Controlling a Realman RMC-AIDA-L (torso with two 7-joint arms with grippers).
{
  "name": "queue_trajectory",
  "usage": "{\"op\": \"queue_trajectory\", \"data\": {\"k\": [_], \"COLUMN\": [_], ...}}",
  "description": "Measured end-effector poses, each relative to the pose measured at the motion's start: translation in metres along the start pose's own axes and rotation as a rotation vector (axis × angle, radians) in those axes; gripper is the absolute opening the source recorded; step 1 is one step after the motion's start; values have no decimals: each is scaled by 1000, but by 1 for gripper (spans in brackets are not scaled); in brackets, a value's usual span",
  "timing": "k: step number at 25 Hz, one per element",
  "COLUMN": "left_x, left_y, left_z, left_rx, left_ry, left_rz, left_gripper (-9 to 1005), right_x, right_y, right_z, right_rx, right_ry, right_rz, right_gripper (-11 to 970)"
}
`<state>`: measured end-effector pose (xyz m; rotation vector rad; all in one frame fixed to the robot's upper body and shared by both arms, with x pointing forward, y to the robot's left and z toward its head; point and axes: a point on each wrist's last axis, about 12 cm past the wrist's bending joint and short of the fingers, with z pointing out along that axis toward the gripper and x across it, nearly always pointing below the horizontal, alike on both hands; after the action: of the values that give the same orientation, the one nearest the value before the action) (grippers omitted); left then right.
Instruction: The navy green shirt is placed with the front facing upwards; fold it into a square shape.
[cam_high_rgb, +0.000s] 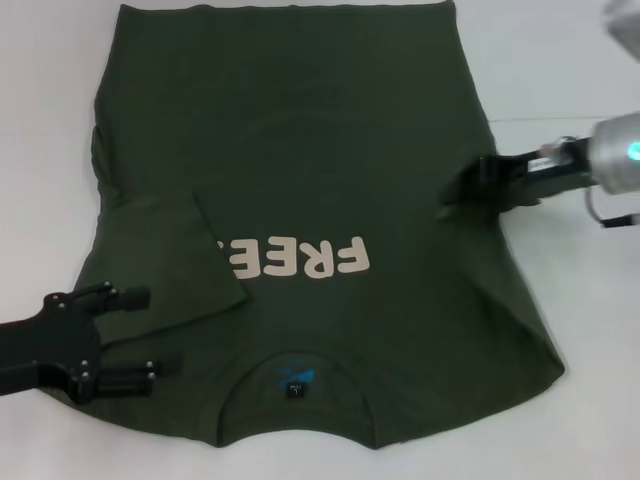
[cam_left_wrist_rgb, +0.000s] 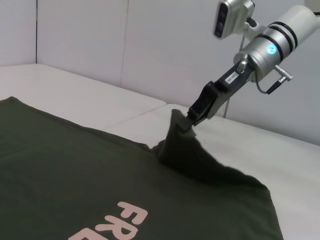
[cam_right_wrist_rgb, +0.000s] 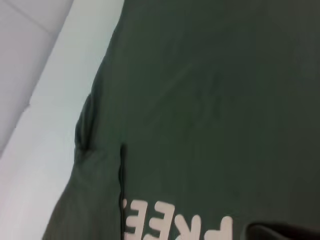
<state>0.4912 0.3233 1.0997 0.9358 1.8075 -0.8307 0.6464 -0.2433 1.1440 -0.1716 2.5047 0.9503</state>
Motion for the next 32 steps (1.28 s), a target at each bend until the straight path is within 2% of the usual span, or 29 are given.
{"op": "queue_trajectory", "data": {"k": [9, 21, 27, 32], "left_x": [3, 4, 6, 5], "left_y": [-2, -3, -3, -3], "left_z": [1, 4, 3, 2], "left_rx": [6, 16, 14, 12], "left_ry": [3, 3, 3, -3], "left_rz": [-14, -24, -27, -28], "left_gripper": [946, 945, 945, 945], "right_x": [6, 15, 16, 18], "right_y": [12, 15, 10, -7], "right_z": [17, 29, 26, 11], "right_rx": [2, 10, 11, 27], "right_ry": [39, 83, 73, 46], "right_rz": [-40, -58, -44, 17], "right_gripper": [39, 180, 292, 403]}}
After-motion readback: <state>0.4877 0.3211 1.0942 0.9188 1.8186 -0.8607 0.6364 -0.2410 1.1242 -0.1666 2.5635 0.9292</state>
